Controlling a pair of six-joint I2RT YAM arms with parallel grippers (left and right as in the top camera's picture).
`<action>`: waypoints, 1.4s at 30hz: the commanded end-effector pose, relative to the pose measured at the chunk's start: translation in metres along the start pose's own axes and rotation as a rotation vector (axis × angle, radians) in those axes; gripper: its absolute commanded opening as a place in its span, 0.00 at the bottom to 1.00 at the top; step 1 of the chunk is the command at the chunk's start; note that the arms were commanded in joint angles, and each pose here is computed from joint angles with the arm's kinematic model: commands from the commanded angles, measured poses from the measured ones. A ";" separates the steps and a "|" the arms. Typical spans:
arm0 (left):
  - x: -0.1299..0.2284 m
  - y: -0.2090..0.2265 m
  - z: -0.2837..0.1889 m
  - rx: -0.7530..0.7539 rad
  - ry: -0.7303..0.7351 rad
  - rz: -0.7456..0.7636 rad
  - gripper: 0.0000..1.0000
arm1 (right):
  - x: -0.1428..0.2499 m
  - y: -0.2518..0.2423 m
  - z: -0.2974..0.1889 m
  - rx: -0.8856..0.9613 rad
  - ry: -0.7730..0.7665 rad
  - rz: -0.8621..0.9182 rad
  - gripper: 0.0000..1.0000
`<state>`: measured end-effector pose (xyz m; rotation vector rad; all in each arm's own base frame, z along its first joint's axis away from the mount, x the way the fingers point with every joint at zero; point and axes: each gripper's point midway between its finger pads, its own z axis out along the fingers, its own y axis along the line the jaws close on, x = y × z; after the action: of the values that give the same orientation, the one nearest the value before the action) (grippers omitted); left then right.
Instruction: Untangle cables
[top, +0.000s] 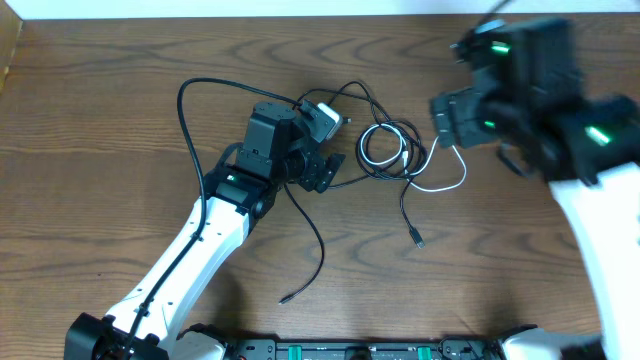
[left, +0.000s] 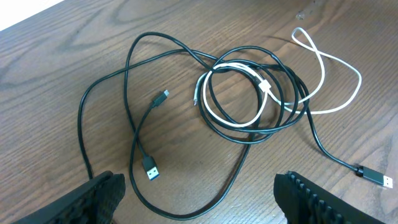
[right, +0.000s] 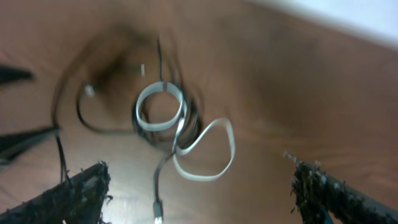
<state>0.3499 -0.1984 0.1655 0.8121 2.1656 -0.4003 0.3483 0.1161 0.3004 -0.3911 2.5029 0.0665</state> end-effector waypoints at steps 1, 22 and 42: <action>-0.001 0.001 0.000 -0.005 0.001 0.013 0.82 | 0.018 0.013 0.038 -0.048 0.116 0.086 0.92; -0.001 0.001 0.000 -0.005 0.001 0.014 0.82 | 0.092 0.053 0.174 -0.077 0.260 0.121 0.73; 0.009 -0.001 0.000 0.003 0.040 0.003 0.82 | 0.076 0.064 0.237 -0.113 0.098 0.105 0.52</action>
<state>0.3436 -0.1957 0.1582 0.8198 2.2069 -0.4014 0.3976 0.1844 0.0556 -0.3868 2.6404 0.1989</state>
